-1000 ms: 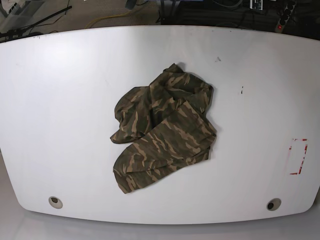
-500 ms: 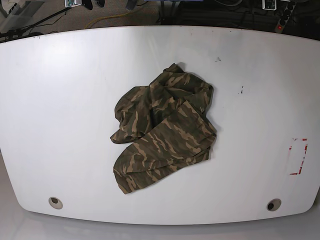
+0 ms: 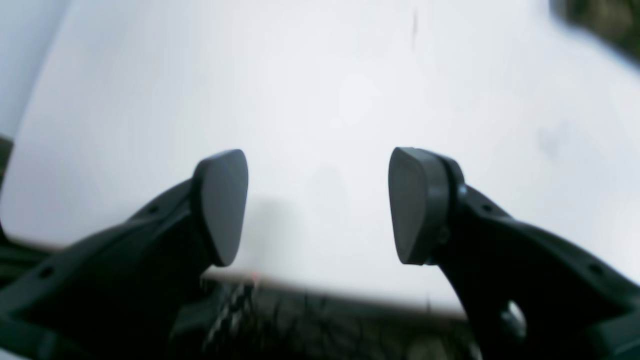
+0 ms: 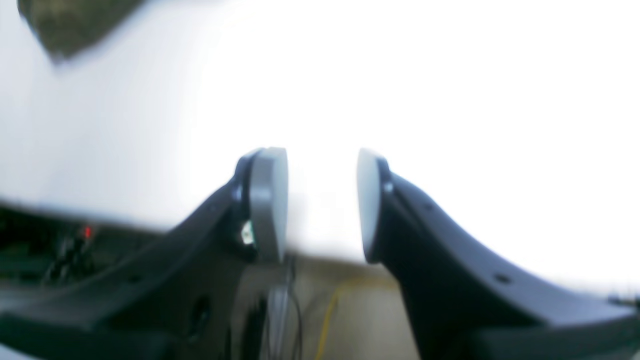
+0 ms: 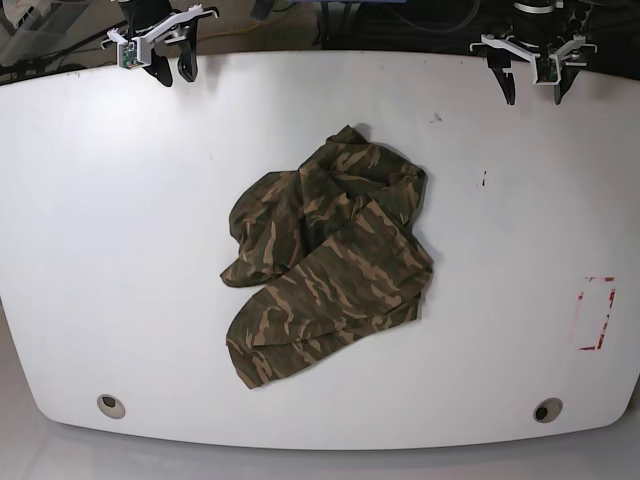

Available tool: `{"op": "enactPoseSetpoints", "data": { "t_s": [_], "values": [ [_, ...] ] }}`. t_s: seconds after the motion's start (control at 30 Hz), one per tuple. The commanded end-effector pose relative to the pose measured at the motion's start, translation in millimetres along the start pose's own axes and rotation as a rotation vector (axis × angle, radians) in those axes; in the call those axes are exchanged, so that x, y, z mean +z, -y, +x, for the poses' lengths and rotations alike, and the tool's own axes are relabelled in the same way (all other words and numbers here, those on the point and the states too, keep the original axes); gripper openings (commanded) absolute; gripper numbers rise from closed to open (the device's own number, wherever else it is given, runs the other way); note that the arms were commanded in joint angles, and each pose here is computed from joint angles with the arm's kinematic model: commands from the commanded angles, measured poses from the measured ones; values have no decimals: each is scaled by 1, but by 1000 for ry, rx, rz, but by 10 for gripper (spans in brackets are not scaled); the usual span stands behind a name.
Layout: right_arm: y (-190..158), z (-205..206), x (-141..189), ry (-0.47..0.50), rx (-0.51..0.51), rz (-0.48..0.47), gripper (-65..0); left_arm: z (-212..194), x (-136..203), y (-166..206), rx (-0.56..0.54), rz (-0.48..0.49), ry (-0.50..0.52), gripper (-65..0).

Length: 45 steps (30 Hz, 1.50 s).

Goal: Fold the T-shirt properly
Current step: 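Lower the right gripper to the camouflage shirt's edge and grasp it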

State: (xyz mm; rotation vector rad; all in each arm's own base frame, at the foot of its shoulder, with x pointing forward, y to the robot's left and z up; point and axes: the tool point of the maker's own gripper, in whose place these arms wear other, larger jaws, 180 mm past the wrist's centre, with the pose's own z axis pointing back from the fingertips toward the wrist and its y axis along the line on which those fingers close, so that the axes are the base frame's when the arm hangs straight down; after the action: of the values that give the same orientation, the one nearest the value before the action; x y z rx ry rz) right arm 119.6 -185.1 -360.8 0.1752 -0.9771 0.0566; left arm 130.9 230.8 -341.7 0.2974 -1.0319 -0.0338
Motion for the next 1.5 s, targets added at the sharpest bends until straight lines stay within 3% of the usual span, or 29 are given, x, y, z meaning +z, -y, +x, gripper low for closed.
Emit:
{"op": "enactPoseSetpoints", "data": {
  "t_s": [0.0, 0.23, 0.37, 0.6, 0.67, 0.87, 1.27, 1.47],
  "values": [
    [0, 18, -4, 61, 8, 10, -434, 15, -5, 2, -1, -2, 55, -240],
    [-7, 44, -37, 79, 33, 41, -433, 46, -31, 11, 29, -7, 157, -240],
    [-5, 64, -55, 100, 53, 42, -430, 58, -37, 28, 14, -86, 191, -240],
    [-5, 104, -89, 121, 68, 41, -276, 54, -46, 37, 7, -115, 128, -239],
    [-4, 119, -99, 132, 74, 41, -279, 56, -48, 37, 8, -115, 131, -235],
    [-18, 155, -123, 135, 131, 104, -277, 61, -49, 39, 18, -115, 142, -107],
    [0, 194, -190, 107, 61, 115, -277, 69, -52, 54, 24, -155, 165, -108],
    [15, 210, -236, 37, -19, 125, -277, 68, -52, 53, 25, -153, 160, -108]
  ]
}}
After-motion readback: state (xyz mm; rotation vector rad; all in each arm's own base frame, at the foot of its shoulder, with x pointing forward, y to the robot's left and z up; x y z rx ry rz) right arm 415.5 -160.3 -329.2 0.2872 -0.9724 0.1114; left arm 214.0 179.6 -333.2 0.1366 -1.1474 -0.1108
